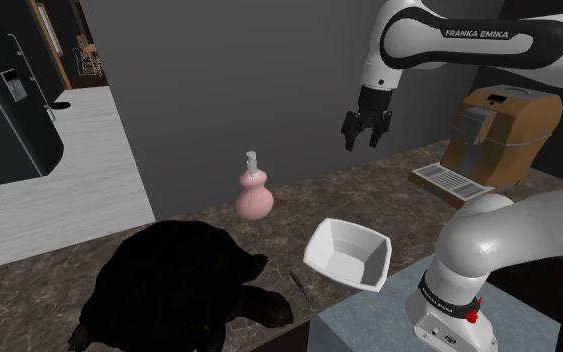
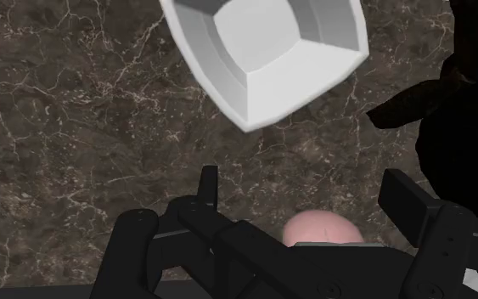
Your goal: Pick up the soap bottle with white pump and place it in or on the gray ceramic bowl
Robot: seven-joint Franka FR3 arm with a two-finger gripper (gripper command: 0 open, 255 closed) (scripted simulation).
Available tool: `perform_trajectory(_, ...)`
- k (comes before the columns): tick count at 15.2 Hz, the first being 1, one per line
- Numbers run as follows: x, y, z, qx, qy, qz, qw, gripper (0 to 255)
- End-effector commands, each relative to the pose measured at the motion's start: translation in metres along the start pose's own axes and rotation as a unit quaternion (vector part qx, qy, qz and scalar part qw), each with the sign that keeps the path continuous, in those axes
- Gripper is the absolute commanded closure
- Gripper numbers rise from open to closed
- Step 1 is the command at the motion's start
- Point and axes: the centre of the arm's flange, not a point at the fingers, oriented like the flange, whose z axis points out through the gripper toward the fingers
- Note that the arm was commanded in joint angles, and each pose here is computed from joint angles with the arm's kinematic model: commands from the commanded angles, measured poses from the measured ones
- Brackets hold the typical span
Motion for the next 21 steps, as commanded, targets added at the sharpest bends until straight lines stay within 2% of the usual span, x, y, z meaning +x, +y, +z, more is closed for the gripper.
perform_trajectory(1,0.0,0.0,0.0,0.0,0.0,0.0,1.0,0)
perform_trajectory(21,0.217,-0.134,0.075,-0.02,0.004,0.02,0.9996,0)
